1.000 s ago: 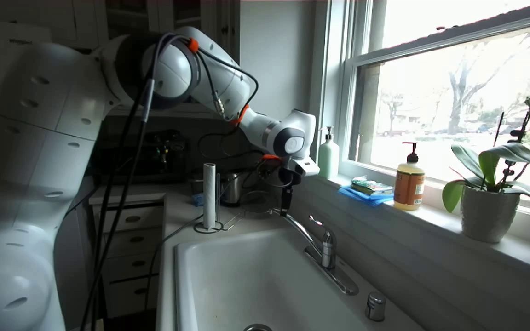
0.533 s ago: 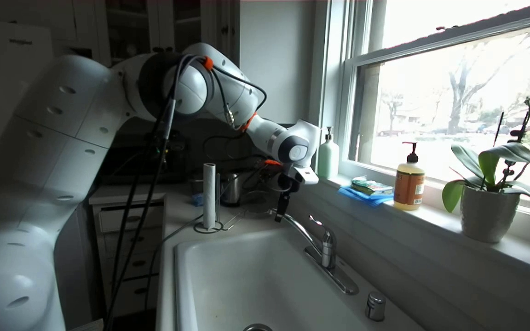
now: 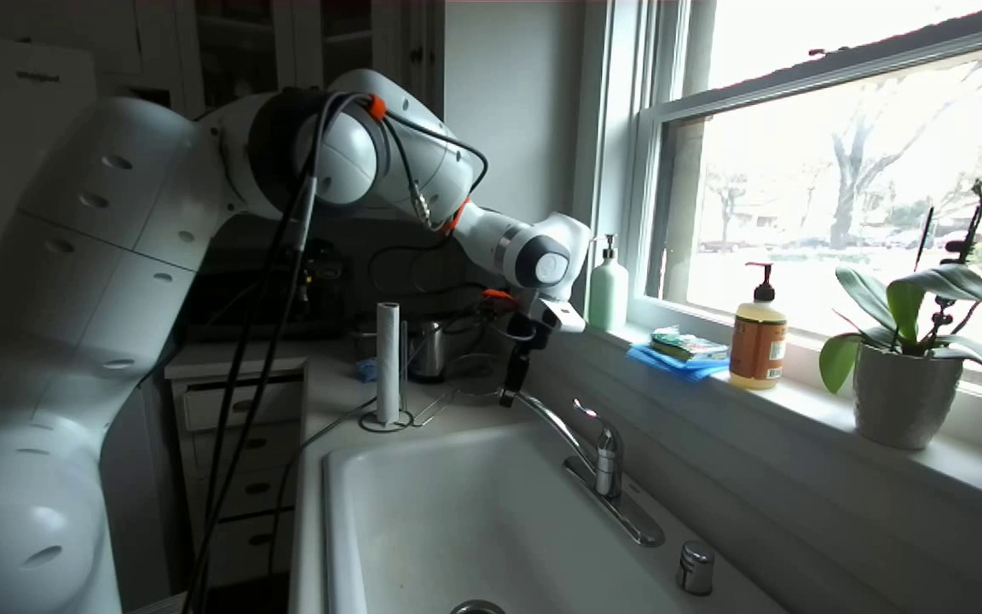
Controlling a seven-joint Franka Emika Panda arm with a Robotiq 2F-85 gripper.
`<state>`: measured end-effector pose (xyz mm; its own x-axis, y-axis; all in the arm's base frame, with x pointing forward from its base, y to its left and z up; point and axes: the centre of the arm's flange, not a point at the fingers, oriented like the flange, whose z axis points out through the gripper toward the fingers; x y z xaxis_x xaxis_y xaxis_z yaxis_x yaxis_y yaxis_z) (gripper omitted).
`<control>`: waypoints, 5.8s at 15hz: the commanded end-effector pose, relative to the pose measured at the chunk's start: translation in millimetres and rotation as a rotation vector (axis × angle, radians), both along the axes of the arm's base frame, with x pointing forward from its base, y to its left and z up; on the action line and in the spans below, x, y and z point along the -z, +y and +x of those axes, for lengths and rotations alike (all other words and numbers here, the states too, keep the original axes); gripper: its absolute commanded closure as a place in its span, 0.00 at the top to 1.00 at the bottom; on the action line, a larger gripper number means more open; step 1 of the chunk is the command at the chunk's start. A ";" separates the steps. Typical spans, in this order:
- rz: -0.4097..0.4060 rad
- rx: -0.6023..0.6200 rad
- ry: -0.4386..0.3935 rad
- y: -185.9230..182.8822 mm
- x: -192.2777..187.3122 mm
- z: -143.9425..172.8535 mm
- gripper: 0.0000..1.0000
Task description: Move the tap to the right
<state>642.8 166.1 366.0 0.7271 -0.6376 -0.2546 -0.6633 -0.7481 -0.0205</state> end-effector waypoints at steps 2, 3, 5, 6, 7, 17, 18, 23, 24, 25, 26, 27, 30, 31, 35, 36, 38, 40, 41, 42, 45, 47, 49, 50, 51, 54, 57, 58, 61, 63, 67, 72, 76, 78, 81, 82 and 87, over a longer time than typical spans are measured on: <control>0.048 -0.018 -0.128 7.5 -12.5 5.4 1.00; 0.048 -0.017 -0.145 8.1 -11.9 10.0 1.00; 0.037 -0.009 -0.145 8.9 -5.2 16.1 1.00; 0.028 -0.003 -0.136 9.3 -0.8 17.3 1.00; 0.025 -0.003 -0.124 10.0 5.0 17.6 1.00; 0.009 -0.026 -0.090 8.2 19.0 13.3 1.00; -0.001 -0.034 -0.078 6.1 17.7 9.3 1.00; -0.073 -0.094 -0.030 -5.1 14.2 -8.9 1.00; -0.079 -0.118 -0.018 -6.2 11.8 -13.8 1.00; -0.090 -0.142 -0.007 -7.9 11.6 -18.3 1.00; -0.098 -0.165 0.002 -10.9 11.4 -21.3 1.00; -0.106 -0.187 0.008 -14.3 10.7 -24.3 1.00; -0.122 -0.256 0.015 -25.2 7.9 -36.7 1.00; -0.124 -0.278 0.015 -28.8 7.6 -40.4 1.00; -0.129 -0.364 0.021 -43.8 5.3 -59.9 1.00; -0.131 -0.385 0.028 -48.6 4.6 -66.1 1.00; -0.145 -0.414 0.046 -57.0 4.1 -76.7 1.00; -0.160 -0.444 0.066 -68.5 5.4 -85.3 1.00; -0.171 -0.457 0.071 -75.5 5.1 -88.9 1.00; -0.181 -0.473 0.073 -83.0 3.4 -90.7 1.00; -0.218 -0.536 0.075 -104.8 1.3 -95.7 1.00; -0.227 -0.587 0.085 -117.5 3.4 -98.3 1.00; -0.234 -0.637 0.096 -130.9 4.3 -99.6 1.00; -0.236 -0.661 0.098 -141.2 0.5 -99.7 1.00; -0.235 -0.676 0.097 -148.4 -0.3 -100.1 1.00; -0.236 -0.709 0.101 -171.4 -1.8 -99.6 1.00; -0.234 -0.734 0.101 -192.4 -4.4 -100.4 1.00; -0.237 -0.740 0.100 -199.3 -5.4 -99.6 1.00; -0.232 -0.760 0.098 -217.5 -7.3 -98.8 1.00; -0.235 -0.781 0.096 -227.5 -8.4 -98.1 1.00; -0.212 -0.820 0.082 -243.9 -11.1 -100.6 1.00; -0.158 -0.893 0.015 -227.0 -47.1 -107.5 1.00; -0.091 -0.923 -0.026 -198.4 -89.7 -117.5 1.00; -0.073 -0.933 -0.043 -185.2 -111.7 -124.1 1.00; -0.082 -0.934 -0.064 -169.0 -143.3 -131.6 1.00; -0.094 -0.943 -0.070 -164.9 -151.9 -133.5 1.00; -0.113 -0.956 -0.103 -158.2 -190.3 -133.9 1.00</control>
